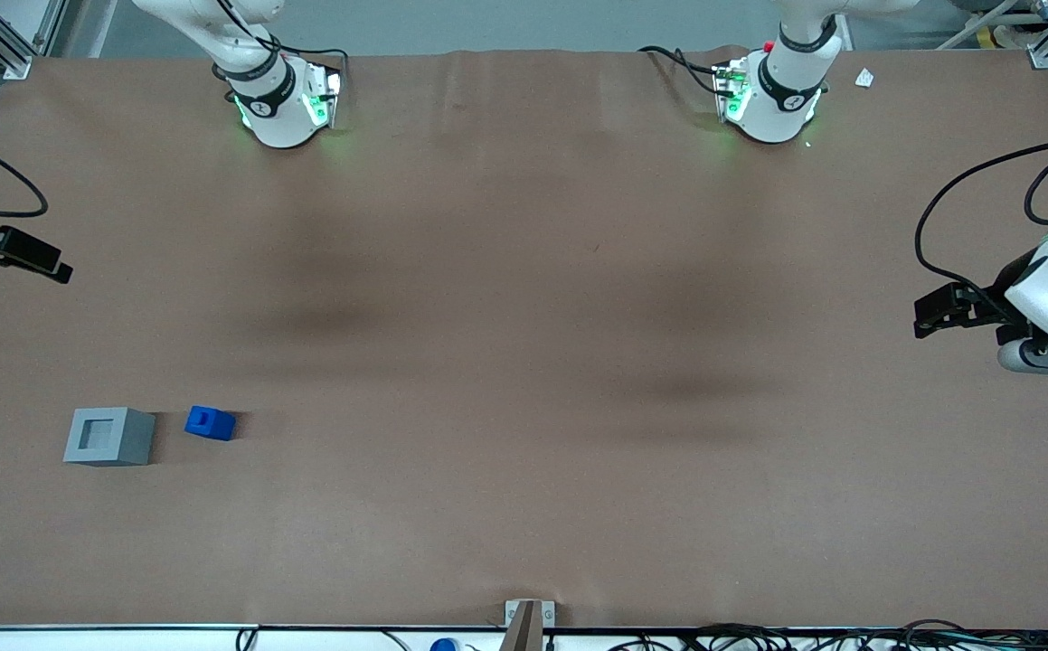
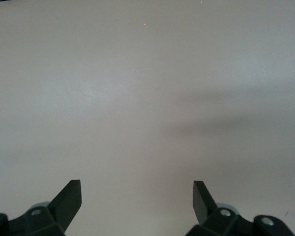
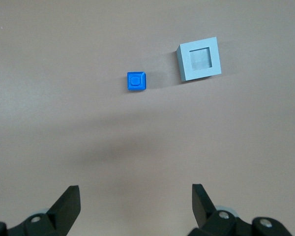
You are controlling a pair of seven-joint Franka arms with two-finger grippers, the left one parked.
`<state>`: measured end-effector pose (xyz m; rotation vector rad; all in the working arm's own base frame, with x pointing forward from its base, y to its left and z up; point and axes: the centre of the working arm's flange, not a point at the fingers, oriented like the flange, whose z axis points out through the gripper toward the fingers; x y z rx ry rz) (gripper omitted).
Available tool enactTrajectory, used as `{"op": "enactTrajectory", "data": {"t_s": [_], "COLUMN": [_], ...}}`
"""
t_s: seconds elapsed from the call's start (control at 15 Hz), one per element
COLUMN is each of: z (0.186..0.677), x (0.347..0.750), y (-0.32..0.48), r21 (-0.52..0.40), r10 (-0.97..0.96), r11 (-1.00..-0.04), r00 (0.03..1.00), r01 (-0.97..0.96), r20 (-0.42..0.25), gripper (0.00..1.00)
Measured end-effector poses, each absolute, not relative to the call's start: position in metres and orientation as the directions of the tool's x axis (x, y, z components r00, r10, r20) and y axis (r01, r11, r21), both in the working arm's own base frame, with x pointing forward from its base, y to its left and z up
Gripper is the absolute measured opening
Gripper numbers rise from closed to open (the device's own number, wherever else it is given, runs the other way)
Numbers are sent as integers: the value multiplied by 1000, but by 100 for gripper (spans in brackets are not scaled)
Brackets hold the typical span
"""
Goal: Insert blue part into gray base with right arm
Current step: 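Move the open right gripper over the blue block and lower it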
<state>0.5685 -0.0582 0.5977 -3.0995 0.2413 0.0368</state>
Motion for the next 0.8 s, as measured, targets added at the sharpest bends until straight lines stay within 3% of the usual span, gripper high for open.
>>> {"op": "enactTrajectory", "data": {"t_s": [0.47,0.8], "z": [593,522], "x": [570,616], "y": [-62,-57], "r21": [-15,11], "r10": [-158,-137], "r11": [-987,-991], "r00": [987,990], "r01": [-159,-136], "r20": [-37,-25], "gripper": [100,100]}}
